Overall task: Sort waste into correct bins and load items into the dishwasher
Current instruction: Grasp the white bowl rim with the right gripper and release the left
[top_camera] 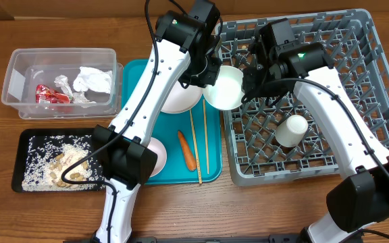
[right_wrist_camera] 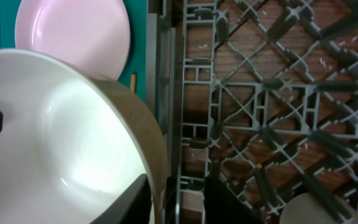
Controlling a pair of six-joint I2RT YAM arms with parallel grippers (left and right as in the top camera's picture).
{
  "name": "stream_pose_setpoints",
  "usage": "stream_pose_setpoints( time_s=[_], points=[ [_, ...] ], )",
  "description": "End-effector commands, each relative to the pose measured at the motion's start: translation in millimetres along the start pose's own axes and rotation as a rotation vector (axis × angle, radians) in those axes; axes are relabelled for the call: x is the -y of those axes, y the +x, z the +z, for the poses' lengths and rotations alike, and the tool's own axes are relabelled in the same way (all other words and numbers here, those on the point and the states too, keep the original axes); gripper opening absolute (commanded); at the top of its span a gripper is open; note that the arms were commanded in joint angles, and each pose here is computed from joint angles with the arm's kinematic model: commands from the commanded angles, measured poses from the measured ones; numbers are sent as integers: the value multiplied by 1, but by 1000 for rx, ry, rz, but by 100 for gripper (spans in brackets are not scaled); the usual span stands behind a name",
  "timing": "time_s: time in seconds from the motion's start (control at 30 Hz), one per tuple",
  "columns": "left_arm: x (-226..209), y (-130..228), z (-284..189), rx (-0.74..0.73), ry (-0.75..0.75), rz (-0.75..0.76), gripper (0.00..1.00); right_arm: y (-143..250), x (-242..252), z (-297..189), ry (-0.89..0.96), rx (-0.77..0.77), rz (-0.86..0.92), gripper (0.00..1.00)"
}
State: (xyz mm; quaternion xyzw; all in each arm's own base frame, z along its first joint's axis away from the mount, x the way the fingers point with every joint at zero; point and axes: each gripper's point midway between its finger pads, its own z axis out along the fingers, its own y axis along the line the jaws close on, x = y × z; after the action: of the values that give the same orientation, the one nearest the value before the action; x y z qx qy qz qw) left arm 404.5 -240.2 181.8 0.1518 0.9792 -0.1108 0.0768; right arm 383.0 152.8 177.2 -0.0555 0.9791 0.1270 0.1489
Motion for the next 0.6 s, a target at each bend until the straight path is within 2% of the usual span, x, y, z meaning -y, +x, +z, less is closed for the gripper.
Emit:
stream_pose_setpoints(
  time_s=[0.0,0.17,0.23,0.27,0.5,0.57],
  points=[
    [5,-7,-24,73,12,-5,4,-2,-5,-1,-15,8,-7,24],
    [5,-8,-24,76,12,-6,4,-2,-6,-1,-24,6,-7,15],
    [5,-8,-24,75,13,-6,4,-2,-6,-1,-24,5,-7,6],
    [5,-8,-24,75,13,-6,4,-2,-6,-1,-24,5,-7,4],
    [7,-10,-24,82,23,-4,4,-1,-9,-1,-38,2,-8,4],
    [10,-12,-25,89,44,-3,10,-2,-9,-1,-38,3,-8,4]
  ],
)
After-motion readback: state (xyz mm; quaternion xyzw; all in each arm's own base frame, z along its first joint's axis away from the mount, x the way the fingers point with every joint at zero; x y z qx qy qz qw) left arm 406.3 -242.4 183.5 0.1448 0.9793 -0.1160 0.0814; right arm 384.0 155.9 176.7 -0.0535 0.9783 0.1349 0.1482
